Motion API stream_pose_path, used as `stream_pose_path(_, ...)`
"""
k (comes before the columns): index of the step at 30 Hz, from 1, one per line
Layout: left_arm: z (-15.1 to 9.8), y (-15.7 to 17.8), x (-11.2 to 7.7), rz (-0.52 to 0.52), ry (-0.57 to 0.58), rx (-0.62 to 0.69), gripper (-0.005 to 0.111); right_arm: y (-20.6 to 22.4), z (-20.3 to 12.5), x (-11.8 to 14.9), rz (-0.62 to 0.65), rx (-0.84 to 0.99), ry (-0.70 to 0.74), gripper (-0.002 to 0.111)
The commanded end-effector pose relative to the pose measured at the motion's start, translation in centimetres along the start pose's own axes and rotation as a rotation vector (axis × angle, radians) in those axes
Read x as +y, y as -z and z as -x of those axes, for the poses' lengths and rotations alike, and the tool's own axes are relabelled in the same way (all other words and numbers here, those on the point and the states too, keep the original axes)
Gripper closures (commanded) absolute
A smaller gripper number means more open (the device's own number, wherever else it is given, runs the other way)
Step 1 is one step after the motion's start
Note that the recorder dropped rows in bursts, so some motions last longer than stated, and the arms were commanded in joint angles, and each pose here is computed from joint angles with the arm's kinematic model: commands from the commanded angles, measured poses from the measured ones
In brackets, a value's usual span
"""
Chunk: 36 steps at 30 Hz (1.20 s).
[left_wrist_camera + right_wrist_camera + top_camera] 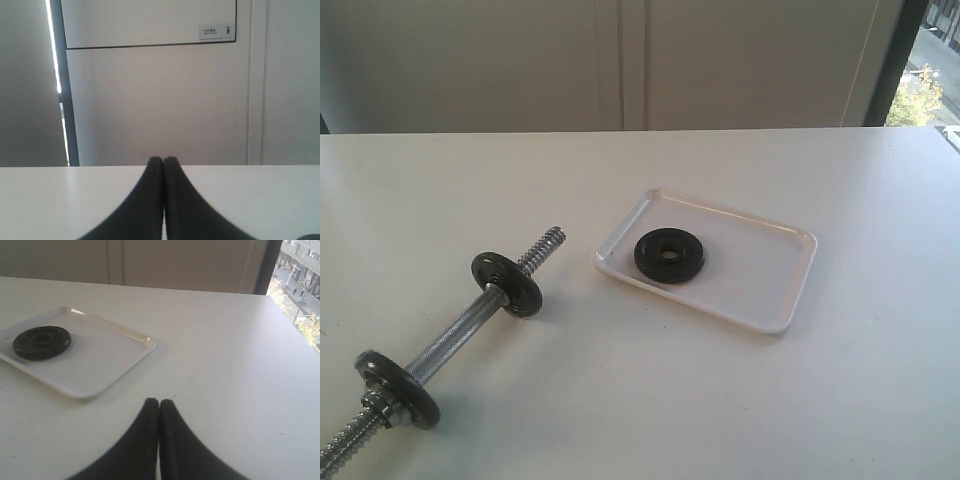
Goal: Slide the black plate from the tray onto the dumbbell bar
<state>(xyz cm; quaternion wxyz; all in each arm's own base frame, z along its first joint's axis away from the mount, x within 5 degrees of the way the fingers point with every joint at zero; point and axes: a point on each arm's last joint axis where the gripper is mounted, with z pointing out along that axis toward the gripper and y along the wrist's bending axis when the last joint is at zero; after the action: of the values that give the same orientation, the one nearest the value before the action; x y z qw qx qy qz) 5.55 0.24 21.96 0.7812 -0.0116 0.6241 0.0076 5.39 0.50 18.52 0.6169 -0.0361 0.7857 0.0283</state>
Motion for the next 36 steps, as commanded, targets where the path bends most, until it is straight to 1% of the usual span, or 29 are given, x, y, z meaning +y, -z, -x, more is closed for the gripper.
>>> stream_pose_path(1, 0.2, 0.0, 0.0, 0.003, 0.011, -0.037, 0.107, 0.0, 0.0, 0.0, -0.003, -0.018, -0.001, 0.108)
stream_pose_path(25, 0.2, 0.0, 0.0, 0.003, 0.011, -0.037, 0.107, 0.0, 0.0, 0.0, -0.003, -0.018, -0.001, 0.108)
stream_pose_path(28, -0.1, 0.0, 0.0, -0.003, 0.011, -0.003, 0.107, 0.0, 0.0, 0.0, -0.003, -0.018, -0.001, 0.108)
stream_pose_path(32, 1.8, 0.0, -0.1, -0.016, 0.013, 0.000, 0.107, 0.0, 0.0, 0.0, -0.003, -0.018, -0.001, 0.108)
stream_pose_path(36, 3.9, 0.0, -0.1, -0.018, 0.014, -0.055, 0.107, 0.0, 0.0, 0.0, -0.003, -0.018, -0.001, 0.108)
